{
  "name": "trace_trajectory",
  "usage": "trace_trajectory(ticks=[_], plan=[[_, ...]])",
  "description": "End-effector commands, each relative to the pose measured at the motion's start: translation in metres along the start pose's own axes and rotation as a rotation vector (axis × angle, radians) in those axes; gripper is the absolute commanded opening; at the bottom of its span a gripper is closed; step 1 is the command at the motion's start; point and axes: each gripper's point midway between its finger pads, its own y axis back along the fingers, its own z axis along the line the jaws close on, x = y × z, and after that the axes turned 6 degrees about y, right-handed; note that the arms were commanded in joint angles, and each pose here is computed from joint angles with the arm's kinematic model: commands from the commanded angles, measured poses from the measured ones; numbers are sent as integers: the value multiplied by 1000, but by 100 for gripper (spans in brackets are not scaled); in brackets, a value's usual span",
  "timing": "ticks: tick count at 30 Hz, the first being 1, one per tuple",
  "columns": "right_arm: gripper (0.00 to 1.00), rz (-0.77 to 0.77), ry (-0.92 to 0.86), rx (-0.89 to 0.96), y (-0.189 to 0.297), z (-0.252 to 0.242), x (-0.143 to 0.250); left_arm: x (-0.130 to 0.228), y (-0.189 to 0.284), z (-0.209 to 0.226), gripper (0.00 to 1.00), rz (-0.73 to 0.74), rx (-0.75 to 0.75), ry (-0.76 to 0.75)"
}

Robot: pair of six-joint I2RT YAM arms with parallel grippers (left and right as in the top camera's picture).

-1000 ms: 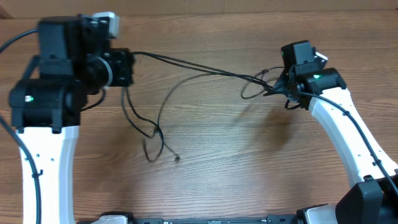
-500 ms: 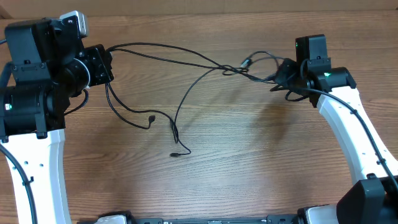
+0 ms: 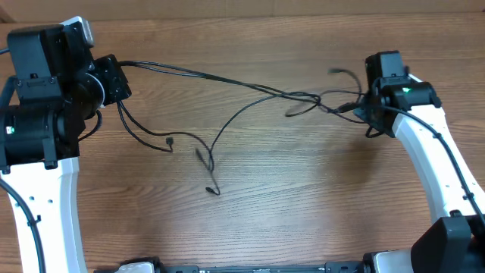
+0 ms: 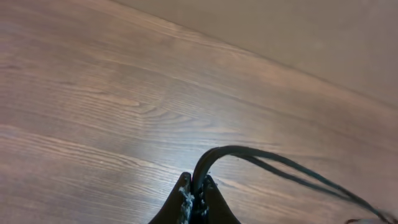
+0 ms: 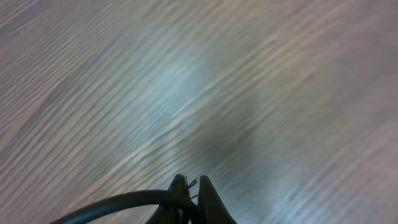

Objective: Untangle cables
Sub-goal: 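Spread the arms outward, stretching the cables between both grippers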

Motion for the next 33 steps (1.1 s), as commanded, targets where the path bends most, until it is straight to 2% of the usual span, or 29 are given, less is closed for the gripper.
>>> trace_trajectory(ticks=[1,6,10,13,16,18,22,29,31,33], plan=[[4,-85,-110,106,1,-28,-23,-18,11,24,4,-90,-93,114],[4,-87,-133,121,-1,-37,-27,-25,15,45,4,-144,-178,265],[4,-56,-182,56,-5,-31,-28,-23,13,38,4,-128,-140,298],[4,37,-11,-225,-1,20,-19,-9,5,8,4,-24,7,259],[4,94,337,-710,39,97,6,7,-3,-23,4,80,143,155],[4,82,504,-917,66,121,21,18,-11,-37,4,133,192,58],[4,43,503,-815,54,114,13,38,-28,-34,4,215,142,-39],[4,3,344,-472,19,63,-13,58,-56,-2,4,325,-34,-31],[4,11,302,-444,16,56,-15,60,-61,2,4,340,-52,-37],[4,24,323,-497,21,64,-11,58,-64,1,4,334,-49,-37]])
